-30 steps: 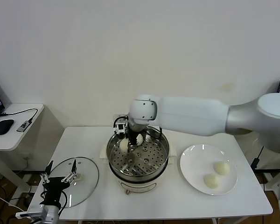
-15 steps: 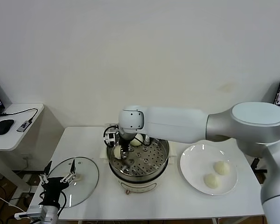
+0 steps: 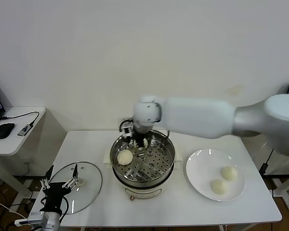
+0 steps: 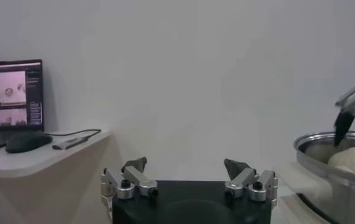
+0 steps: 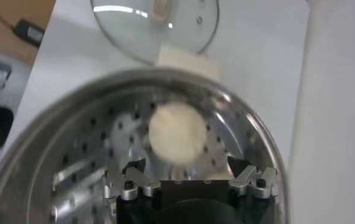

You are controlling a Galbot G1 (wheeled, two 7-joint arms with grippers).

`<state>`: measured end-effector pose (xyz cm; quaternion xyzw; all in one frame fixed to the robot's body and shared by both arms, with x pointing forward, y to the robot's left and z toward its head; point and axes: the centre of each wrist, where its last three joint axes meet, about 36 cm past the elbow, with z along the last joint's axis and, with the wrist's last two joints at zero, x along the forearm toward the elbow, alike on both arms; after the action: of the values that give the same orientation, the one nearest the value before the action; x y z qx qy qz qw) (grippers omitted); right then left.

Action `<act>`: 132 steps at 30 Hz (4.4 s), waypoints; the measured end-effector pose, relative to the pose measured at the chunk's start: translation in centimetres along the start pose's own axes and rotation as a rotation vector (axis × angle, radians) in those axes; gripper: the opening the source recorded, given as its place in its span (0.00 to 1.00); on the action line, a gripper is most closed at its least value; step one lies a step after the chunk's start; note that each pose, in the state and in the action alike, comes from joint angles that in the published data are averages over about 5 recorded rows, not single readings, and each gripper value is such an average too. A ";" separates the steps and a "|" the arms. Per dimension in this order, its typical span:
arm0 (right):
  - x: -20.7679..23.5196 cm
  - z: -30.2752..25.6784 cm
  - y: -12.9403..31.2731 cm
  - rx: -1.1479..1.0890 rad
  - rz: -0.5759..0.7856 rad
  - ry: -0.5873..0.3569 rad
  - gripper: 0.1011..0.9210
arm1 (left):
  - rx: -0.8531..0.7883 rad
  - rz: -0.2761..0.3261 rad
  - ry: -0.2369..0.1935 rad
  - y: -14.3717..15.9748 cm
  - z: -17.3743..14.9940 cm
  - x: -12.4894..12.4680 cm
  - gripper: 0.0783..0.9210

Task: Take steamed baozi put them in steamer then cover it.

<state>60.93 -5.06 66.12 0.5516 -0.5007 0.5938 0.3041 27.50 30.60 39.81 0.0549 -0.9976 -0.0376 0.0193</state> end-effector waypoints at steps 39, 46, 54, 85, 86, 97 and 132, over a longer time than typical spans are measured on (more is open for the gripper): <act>-4.8 28.8 23.5 -0.179 -0.081 0.154 0.88 | -0.013 0.054 0.092 2.0 1.9 0.4 0.88; -7.5 29.4 24.3 -0.198 -0.088 0.154 0.88 | -0.020 0.043 0.092 2.4 2.0 0.4 0.88; -9.9 29.8 23.8 -0.221 -0.085 0.152 0.88 | -0.037 0.033 0.089 2.8 2.0 0.5 0.88; -8.4 30.4 19.3 -0.262 -0.033 0.121 0.55 | -0.041 0.039 0.069 2.4 1.4 0.4 0.88; -7.7 30.5 18.7 -0.262 -0.021 0.118 0.55 | -0.041 0.040 0.069 2.4 1.3 0.4 0.88; 1.6 26.8 10.7 -0.182 0.141 0.051 0.56 | -0.041 0.045 0.065 2.4 1.2 0.3 0.88; -3.0 -0.7 2.7 0.787 -0.060 -0.136 0.57 | -0.040 0.009 0.035 3.3 0.4 0.3 0.88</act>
<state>58.81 -4.64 62.59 0.6782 -0.2376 0.6933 0.0532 26.81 33.89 39.63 0.0507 -0.9964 -0.0565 0.0379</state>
